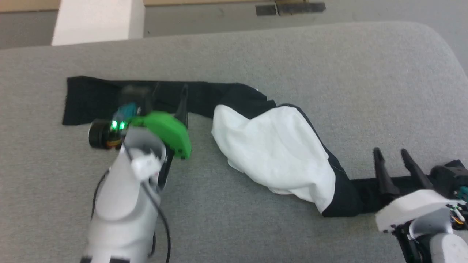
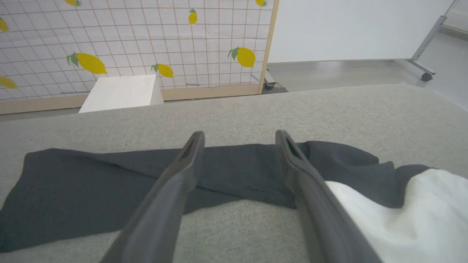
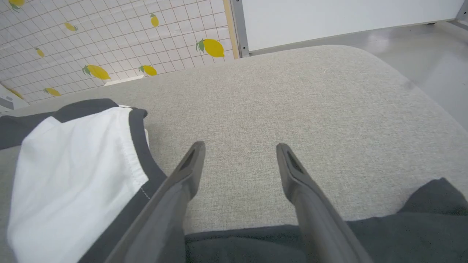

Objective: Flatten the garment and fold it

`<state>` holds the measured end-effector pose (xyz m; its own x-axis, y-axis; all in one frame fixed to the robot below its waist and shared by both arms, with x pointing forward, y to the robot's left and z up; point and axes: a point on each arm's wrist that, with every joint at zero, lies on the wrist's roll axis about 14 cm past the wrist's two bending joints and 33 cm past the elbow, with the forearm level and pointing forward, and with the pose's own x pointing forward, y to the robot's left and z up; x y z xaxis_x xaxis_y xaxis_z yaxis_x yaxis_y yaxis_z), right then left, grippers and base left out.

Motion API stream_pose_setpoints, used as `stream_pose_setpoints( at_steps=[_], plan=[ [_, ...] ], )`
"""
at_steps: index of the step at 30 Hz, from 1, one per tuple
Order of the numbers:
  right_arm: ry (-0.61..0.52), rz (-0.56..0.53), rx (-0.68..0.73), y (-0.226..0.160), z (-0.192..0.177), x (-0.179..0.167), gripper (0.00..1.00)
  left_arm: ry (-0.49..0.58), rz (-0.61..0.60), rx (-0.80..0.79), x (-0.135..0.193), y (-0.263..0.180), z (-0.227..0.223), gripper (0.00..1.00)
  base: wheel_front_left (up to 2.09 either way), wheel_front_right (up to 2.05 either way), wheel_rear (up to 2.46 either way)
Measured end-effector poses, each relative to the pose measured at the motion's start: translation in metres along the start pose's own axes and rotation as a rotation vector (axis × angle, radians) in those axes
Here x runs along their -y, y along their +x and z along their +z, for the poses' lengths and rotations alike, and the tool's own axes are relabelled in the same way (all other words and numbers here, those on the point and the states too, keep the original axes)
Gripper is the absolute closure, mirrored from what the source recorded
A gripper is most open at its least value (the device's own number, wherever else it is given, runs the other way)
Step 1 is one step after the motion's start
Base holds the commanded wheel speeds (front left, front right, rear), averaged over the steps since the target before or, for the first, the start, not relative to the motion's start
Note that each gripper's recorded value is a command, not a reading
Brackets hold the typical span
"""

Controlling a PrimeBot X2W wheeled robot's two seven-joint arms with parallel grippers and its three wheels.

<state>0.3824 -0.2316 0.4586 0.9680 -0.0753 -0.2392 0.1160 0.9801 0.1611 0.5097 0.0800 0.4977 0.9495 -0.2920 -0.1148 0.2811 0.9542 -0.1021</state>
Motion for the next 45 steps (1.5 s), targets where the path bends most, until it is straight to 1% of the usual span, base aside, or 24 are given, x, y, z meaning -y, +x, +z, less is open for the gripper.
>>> stream_pose_setpoints(
  at_steps=[3,5,9,11,14,15,16,17,20,23,28,32,35,39,43,45],
  plan=[
    [0.006,0.026,-0.015,0.009,-0.005,-0.009,0.00,0.032,-0.029,-0.132,0.005,0.029,-0.017,0.00,0.00,0.00,0.00],
    [0.010,0.037,-0.025,0.014,-0.010,-0.013,0.00,0.092,-0.044,-0.255,0.004,0.042,-0.039,0.00,0.00,0.00,0.00],
    [0.017,0.035,-0.044,0.020,-0.019,-0.013,0.00,0.193,-0.070,-0.515,-0.003,0.051,-0.089,0.00,0.00,0.00,0.00],
    [0.019,0.017,-0.057,0.019,-0.025,-0.007,0.00,0.200,-0.087,-0.621,0.001,0.052,-0.108,0.00,0.00,0.00,0.00],
    [0.019,-0.014,-0.071,0.017,-0.031,0.003,0.00,0.179,-0.113,-0.713,0.009,0.060,-0.115,0.00,0.00,0.00,0.00],
    [0.018,-0.024,-0.078,0.016,-0.033,0.006,0.00,0.167,-0.119,-0.738,0.011,0.062,-0.116,0.14,0.00,0.00,0.00],
    [0.017,-0.031,-0.082,0.015,-0.035,0.009,0.00,0.162,-0.124,-0.759,0.012,0.063,-0.118,0.71,0.00,0.00,0.00],
    [0.017,-0.035,-0.085,0.014,-0.035,0.010,0.00,0.160,-0.129,-0.766,0.013,0.063,-0.119,1.00,0.00,0.00,0.00],
    [0.016,-0.036,-0.083,0.015,-0.035,0.010,0.00,0.154,-0.157,-0.731,0.020,0.065,-0.113,1.00,0.00,0.00,0.00],
    [0.008,-0.029,-0.074,0.015,-0.031,0.009,0.00,0.129,-0.149,-0.602,0.021,0.065,-0.102,1.00,0.00,0.00,0.00],
    [-0.002,-0.006,-0.044,0.015,-0.019,0.001,0.00,0.028,-0.040,-0.353,0.002,0.054,-0.071,1.00,0.00,0.00,0.00],
    [-0.007,0.016,-0.012,0.012,-0.007,-0.006,0.00,-0.033,0.076,-0.117,-0.028,0.035,-0.026,1.00,0.00,0.00,0.00],
    [-0.010,0.030,-0.008,0.006,-0.004,-0.011,0.00,-0.068,0.180,-0.020,-0.056,0.006,-0.008,1.00,0.00,0.00,0.00],
    [-0.012,0.059,-0.001,-0.002,0.001,-0.020,0.00,-0.064,0.326,-0.009,-0.098,-0.052,-0.010,1.00,0.00,0.00,0.00],
    [-0.014,0.092,0.008,-0.008,0.006,-0.031,0.00,-0.055,0.481,-0.096,-0.135,-0.121,-0.033,1.00,0.00,0.00,0.00],
    [-0.016,0.108,0.008,-0.010,0.007,-0.036,0.00,-0.067,0.555,-0.147,-0.147,-0.155,-0.048,1.00,0.00,0.00,0.00]
  ],
)
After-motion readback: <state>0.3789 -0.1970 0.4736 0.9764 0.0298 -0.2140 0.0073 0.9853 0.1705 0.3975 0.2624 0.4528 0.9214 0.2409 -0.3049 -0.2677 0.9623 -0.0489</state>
